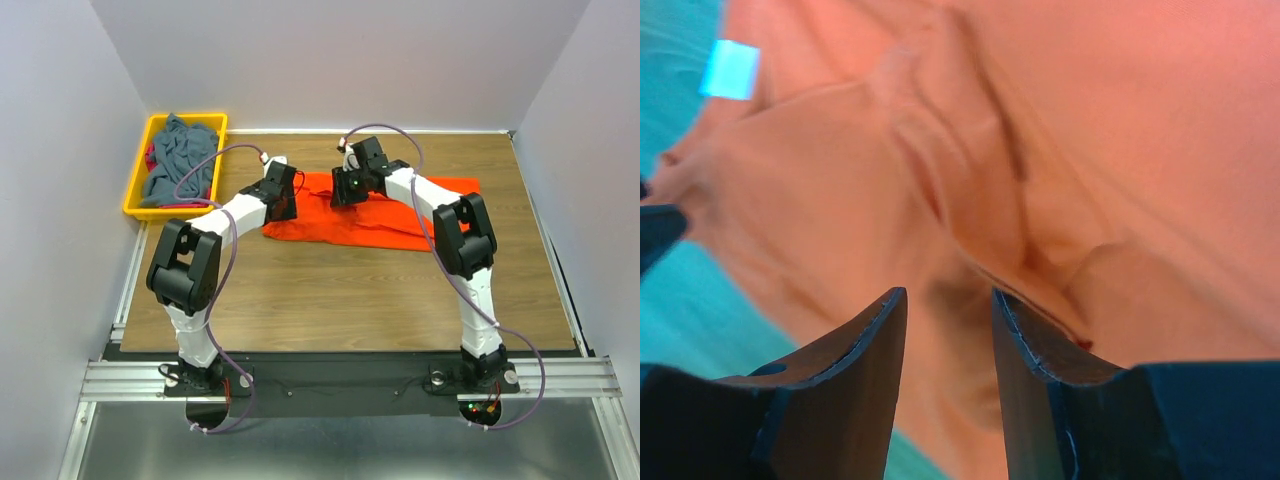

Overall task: Fold and stack the t-shirts
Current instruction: Fold the tshirt

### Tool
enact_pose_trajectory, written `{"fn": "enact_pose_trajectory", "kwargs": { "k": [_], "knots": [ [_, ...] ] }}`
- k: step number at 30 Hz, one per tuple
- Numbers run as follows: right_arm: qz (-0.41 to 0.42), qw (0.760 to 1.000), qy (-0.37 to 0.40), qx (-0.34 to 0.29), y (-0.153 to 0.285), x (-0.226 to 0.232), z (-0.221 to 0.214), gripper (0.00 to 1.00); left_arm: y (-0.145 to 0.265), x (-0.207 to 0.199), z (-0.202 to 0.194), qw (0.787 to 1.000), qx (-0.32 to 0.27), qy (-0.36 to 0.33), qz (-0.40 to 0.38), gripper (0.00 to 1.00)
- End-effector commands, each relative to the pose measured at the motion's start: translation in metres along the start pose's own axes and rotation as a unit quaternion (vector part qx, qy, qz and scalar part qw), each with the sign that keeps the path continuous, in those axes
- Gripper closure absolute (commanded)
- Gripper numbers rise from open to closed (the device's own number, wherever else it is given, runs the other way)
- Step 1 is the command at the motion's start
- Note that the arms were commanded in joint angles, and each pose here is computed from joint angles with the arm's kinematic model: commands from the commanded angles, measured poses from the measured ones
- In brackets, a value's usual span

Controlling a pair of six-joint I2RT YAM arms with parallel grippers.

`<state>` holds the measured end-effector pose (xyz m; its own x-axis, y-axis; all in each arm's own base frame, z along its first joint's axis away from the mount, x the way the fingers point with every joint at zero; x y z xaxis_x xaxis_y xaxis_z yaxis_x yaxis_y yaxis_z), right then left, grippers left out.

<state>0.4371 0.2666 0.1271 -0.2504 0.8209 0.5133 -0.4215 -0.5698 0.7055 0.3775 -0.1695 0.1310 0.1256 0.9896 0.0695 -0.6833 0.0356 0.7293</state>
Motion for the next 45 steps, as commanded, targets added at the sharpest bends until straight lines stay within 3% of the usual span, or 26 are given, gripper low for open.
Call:
{"fn": "enact_pose_trajectory", "kwargs": {
  "k": [1, 7, 17, 20, 25, 30, 34, 35, 37, 40, 45],
  "knots": [
    [-0.009, 1.000, 0.000, -0.030, 0.002, -0.018, 0.024, 0.55, -0.009, 0.017, -0.011, 0.999, 0.014, 0.039, 0.001, 0.52],
    [-0.065, 0.994, -0.036, -0.075, 0.011, -0.049, 0.048, 0.55, -0.014, 0.031, -0.032, 0.998, 0.043, 0.049, 0.012, 0.53],
    [-0.016, 0.994, 0.014, -0.111, 0.038, -0.006, 0.057, 0.55, -0.012, 0.035, -0.040, 0.997, 0.054, 0.043, 0.020, 0.53],
    [-0.056, 0.991, -0.001, -0.118, 0.051, -0.020, 0.048, 0.55, -0.007, 0.041, -0.037, 0.997, 0.050, 0.040, 0.036, 0.52],
    [-0.112, 0.982, -0.085, -0.123, 0.113, -0.080, 0.015, 0.55, 0.008, 0.051, -0.029, 0.997, 0.036, 0.036, 0.060, 0.50],
    [-0.170, 0.974, -0.101, -0.108, 0.156, -0.096, -0.031, 0.55, 0.040, 0.058, -0.011, 0.998, -0.007, 0.023, 0.060, 0.33],
    [-0.255, 0.950, -0.138, -0.117, 0.172, -0.114, -0.063, 0.52, 0.069, 0.071, -0.011, 0.996, -0.052, 0.012, 0.074, 0.20],
    [-0.265, 0.946, -0.143, -0.120, 0.175, -0.115, -0.067, 0.52, 0.075, 0.073, -0.012, 0.995, -0.062, 0.013, 0.076, 0.08],
    [-0.288, 0.936, -0.162, -0.123, 0.175, -0.122, -0.073, 0.51, 0.089, 0.080, -0.017, 0.992, -0.087, 0.011, 0.086, 0.01],
    [-0.325, 0.918, -0.181, -0.137, 0.177, -0.130, -0.076, 0.39, 0.103, 0.088, -0.029, 0.989, -0.113, 0.015, 0.098, 0.01],
    [-0.362, 0.902, -0.193, -0.135, 0.169, -0.142, -0.080, 0.28, 0.111, 0.092, -0.039, 0.985, -0.139, 0.024, 0.102, 0.01]
  ]
}}
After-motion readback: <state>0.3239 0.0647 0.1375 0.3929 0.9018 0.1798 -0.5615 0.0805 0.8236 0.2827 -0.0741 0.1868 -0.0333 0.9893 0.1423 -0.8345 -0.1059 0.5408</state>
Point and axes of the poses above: each gripper's point midway between its finger pads, its own y axis back along the fingers, its own x axis along the line the jaws close on, z = x × y, the point moved 7 cm from there along y, back along the fingers, and after that the axes turned 14 degrees about -y, right-handed, at the moved point
